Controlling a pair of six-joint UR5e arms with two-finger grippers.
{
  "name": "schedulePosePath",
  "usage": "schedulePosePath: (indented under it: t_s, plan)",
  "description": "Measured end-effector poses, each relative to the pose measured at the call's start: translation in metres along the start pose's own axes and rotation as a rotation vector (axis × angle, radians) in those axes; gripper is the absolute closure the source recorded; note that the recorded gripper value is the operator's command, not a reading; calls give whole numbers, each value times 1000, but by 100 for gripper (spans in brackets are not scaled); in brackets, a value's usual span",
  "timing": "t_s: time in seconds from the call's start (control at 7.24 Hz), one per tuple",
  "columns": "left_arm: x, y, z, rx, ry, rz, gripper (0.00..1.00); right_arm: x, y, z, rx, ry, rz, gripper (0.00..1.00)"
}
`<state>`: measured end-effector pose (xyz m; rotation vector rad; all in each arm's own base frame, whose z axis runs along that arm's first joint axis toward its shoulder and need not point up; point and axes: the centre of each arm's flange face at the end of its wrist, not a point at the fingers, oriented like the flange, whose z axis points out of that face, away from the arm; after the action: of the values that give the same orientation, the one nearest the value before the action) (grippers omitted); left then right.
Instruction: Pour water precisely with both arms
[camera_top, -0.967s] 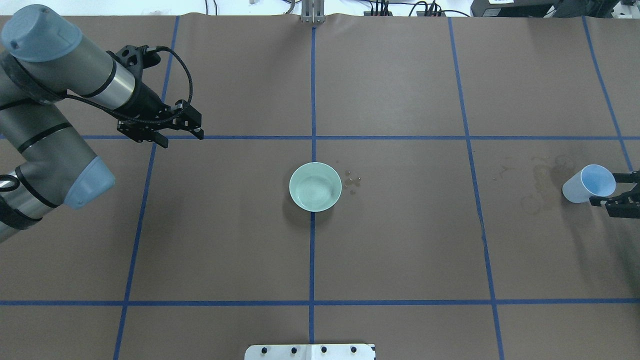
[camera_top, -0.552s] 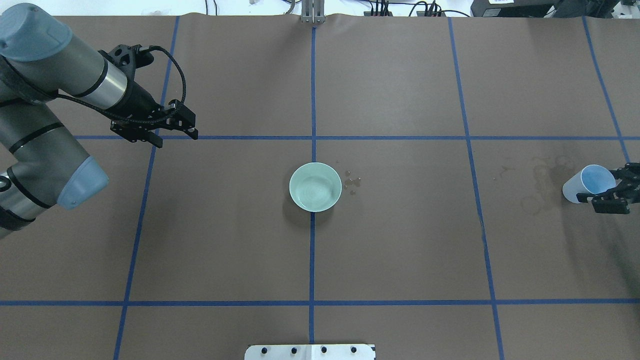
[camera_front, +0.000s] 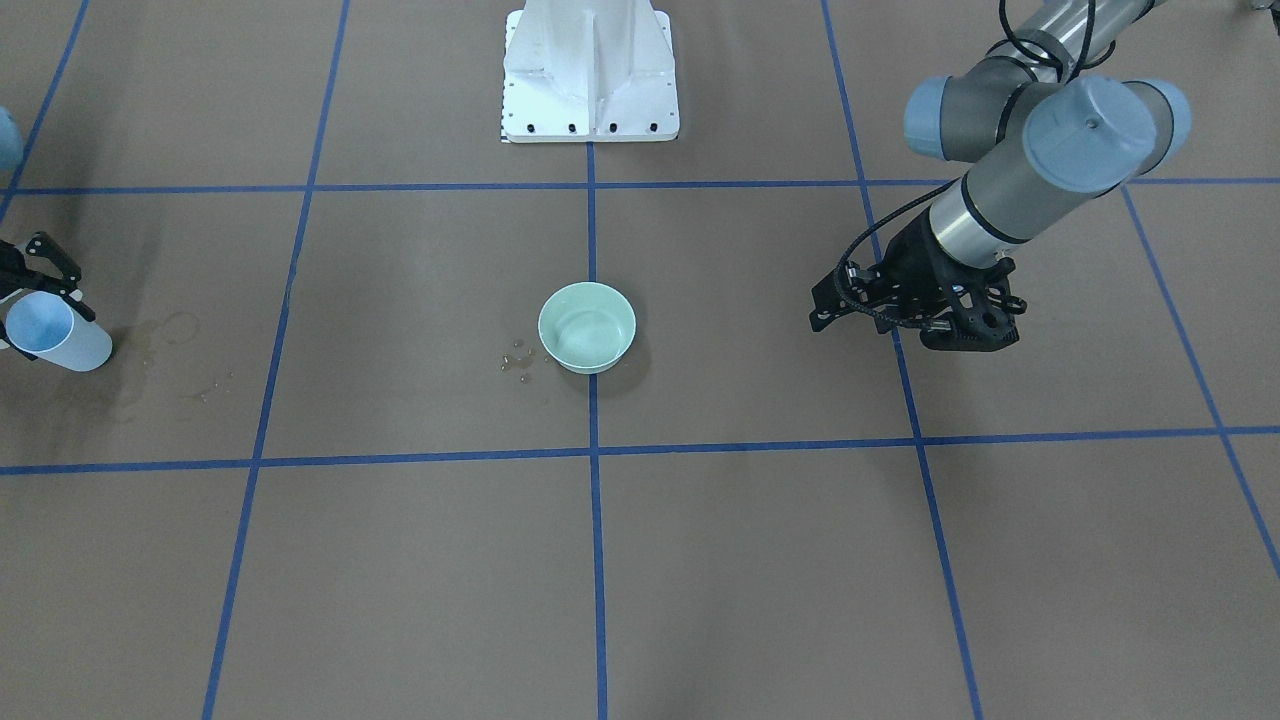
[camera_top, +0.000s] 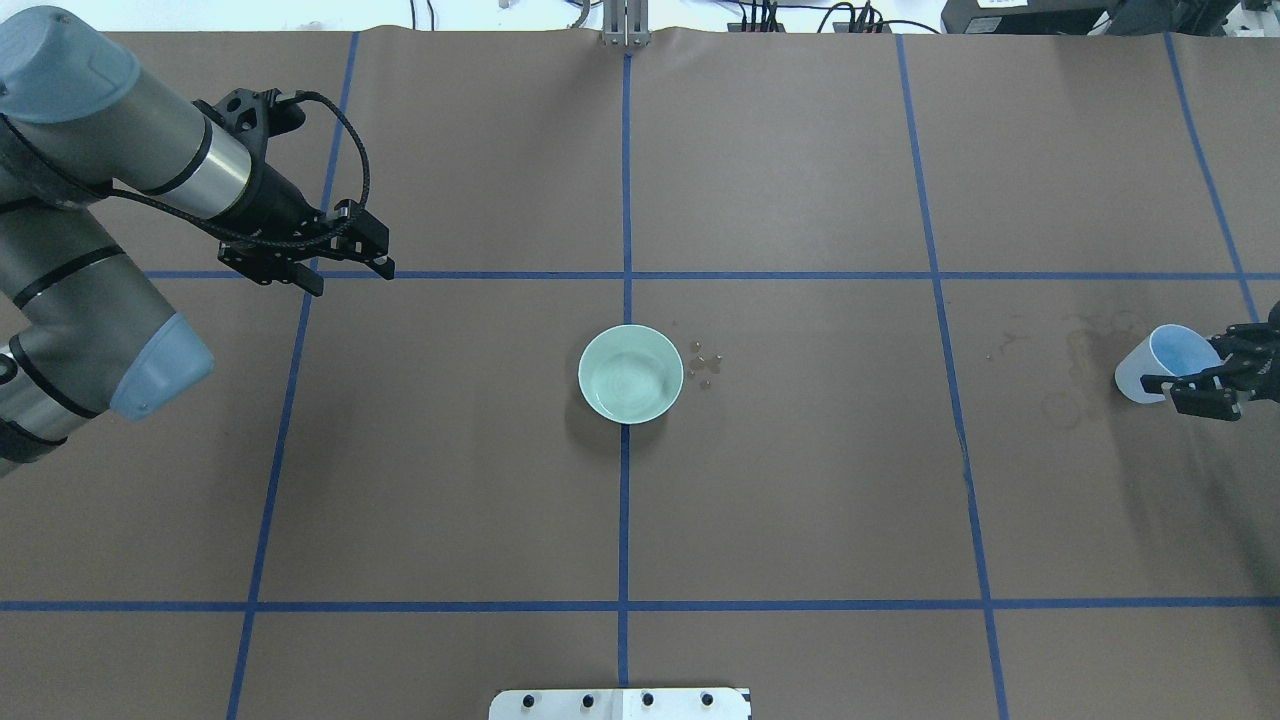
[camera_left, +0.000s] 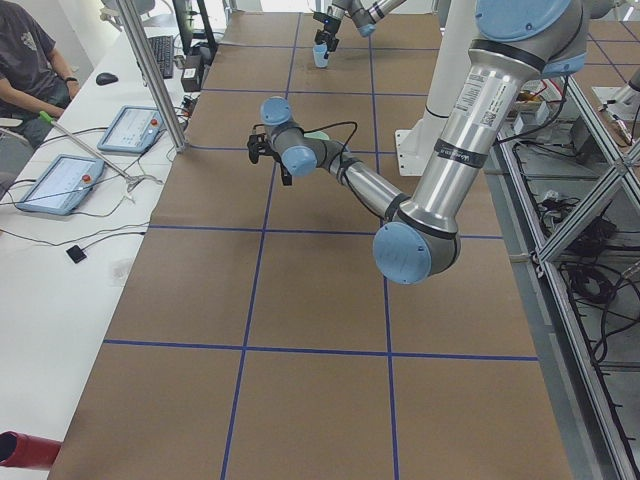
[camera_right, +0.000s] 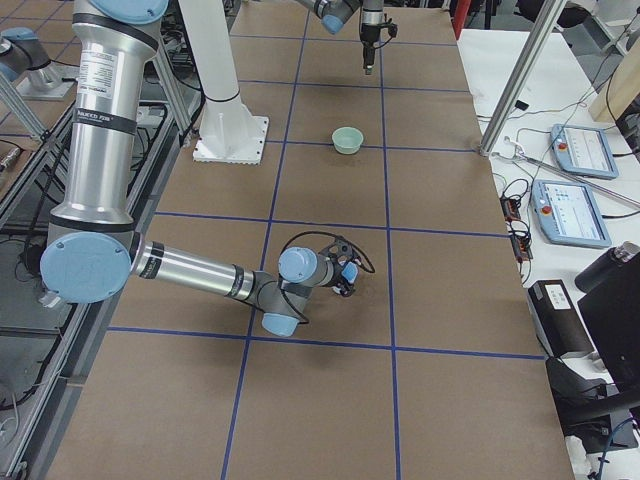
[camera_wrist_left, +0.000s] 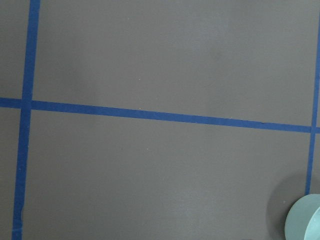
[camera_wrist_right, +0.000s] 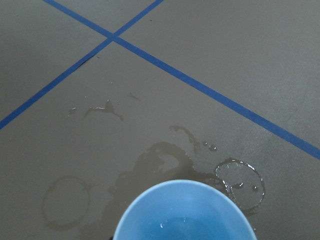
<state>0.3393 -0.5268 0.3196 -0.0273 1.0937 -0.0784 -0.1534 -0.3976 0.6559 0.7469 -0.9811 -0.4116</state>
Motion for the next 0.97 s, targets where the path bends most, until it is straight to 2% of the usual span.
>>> schedulePosePath:
  t_s: [0.28, 0.41, 0.69, 0.97]
  plan:
    - [-22, -3, -12, 2, -2, 21, 11, -26, -63, 9, -8, 20, 70, 100]
    - [-53, -2, -19, -1, -16, 55, 11, -45, -98, 25, -28, 50, 84, 100]
    - [-113, -1, -34, -1, -51, 128, 11, -121, -163, 57, -91, 130, 68, 100]
    - [-142, -2, -35, -7, -74, 160, 11, -221, -233, 88, -184, 183, 48, 100]
